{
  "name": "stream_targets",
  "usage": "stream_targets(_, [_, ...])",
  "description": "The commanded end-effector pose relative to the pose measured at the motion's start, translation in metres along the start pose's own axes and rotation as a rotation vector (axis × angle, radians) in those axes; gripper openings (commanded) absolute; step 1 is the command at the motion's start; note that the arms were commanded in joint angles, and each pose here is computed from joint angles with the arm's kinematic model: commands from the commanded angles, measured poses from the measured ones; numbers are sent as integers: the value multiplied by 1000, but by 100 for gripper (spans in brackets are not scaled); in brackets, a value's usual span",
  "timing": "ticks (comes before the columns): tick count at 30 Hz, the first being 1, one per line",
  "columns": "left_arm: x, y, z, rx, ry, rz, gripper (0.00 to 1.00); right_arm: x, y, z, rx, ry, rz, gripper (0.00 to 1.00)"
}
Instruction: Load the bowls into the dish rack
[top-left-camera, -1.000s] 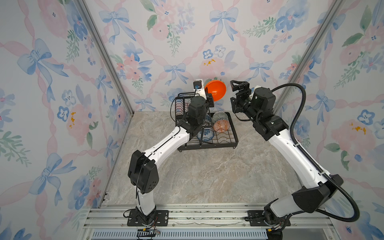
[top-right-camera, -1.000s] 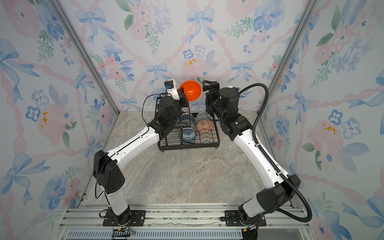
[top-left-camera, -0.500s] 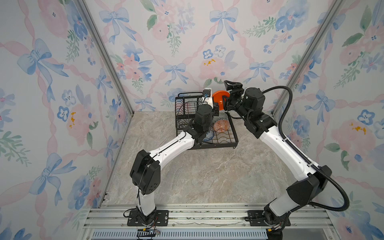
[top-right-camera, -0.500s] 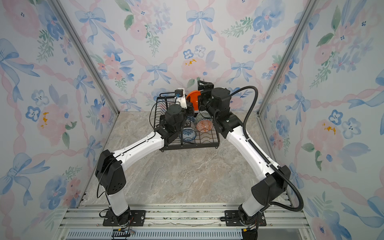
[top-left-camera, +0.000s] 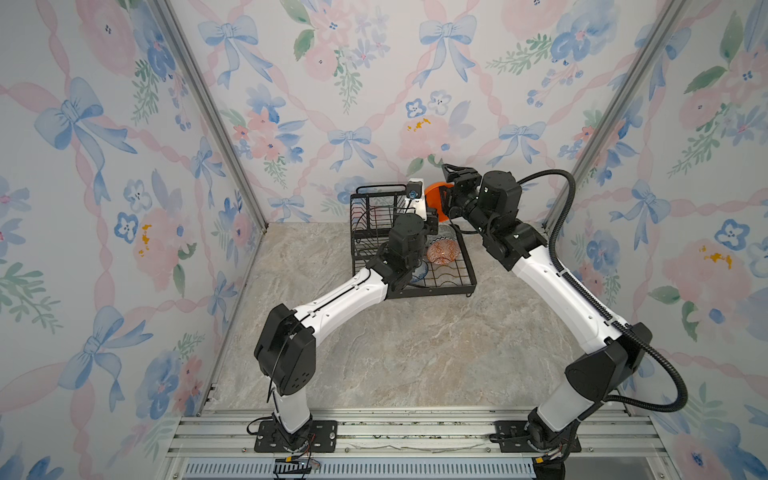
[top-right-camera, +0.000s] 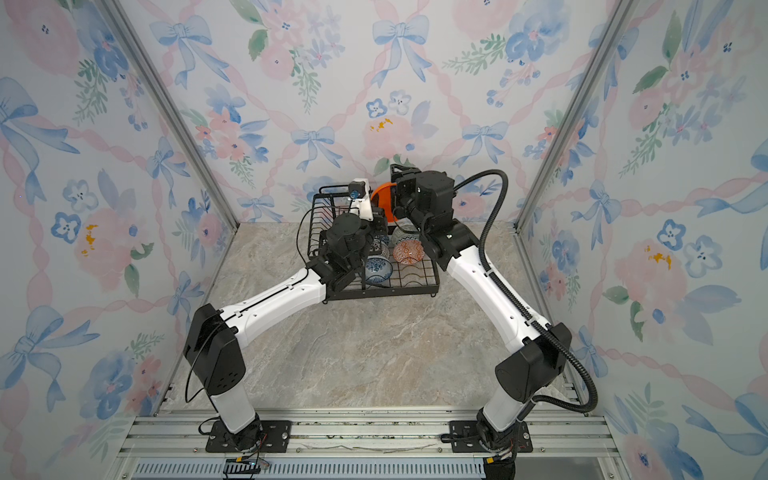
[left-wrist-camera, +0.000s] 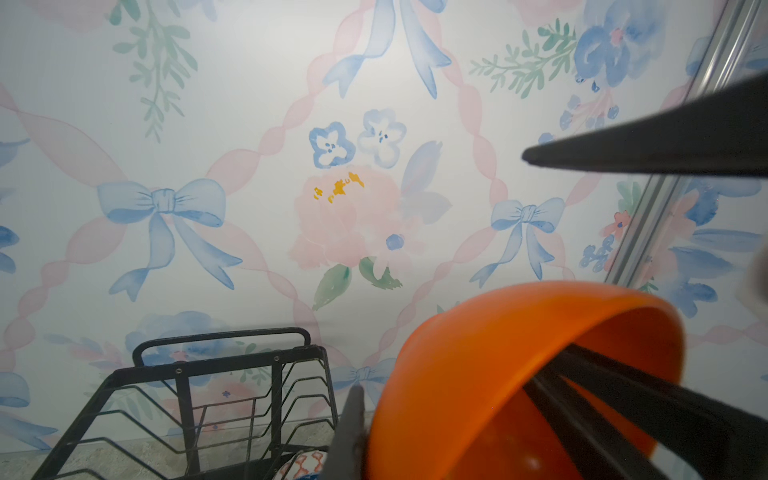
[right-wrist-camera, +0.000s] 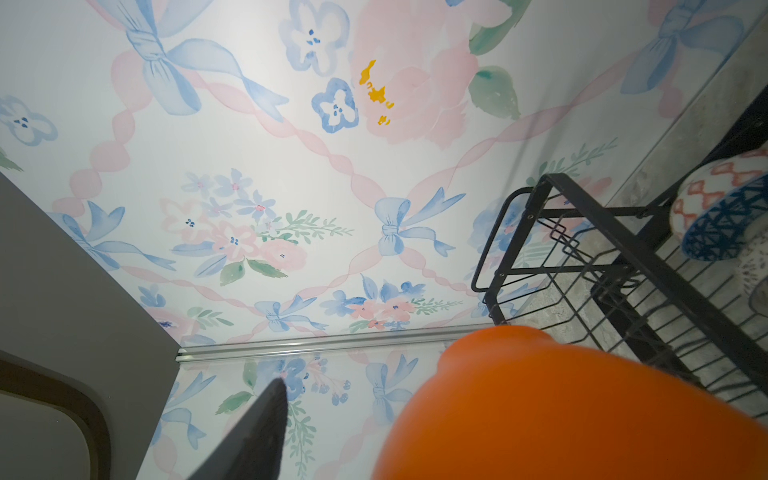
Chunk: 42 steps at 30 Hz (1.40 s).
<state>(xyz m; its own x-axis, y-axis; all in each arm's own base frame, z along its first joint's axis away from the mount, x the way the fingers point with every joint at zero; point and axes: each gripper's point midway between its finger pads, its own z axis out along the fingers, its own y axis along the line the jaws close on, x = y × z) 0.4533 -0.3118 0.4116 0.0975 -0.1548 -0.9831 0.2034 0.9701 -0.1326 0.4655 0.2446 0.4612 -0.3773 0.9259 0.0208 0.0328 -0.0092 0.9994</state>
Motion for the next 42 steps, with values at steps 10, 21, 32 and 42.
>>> stream_targets(10, [-21, -1, -12, -4, -52, -31, 0, -19, 5, -20, -6, -64, -18, 27])
stream_targets(21, [-27, -12, -7, 25, -67, 5, 0, -28, 6, -38, -20, -89, -50, 0])
stream_targets(32, [-29, -23, -8, 58, -71, 17, 0, -39, -10, -59, 10, -123, -55, 0])
stream_targets(42, [-17, -36, -22, 96, -37, 41, 0, -26, -17, -55, 33, -89, -84, 0])
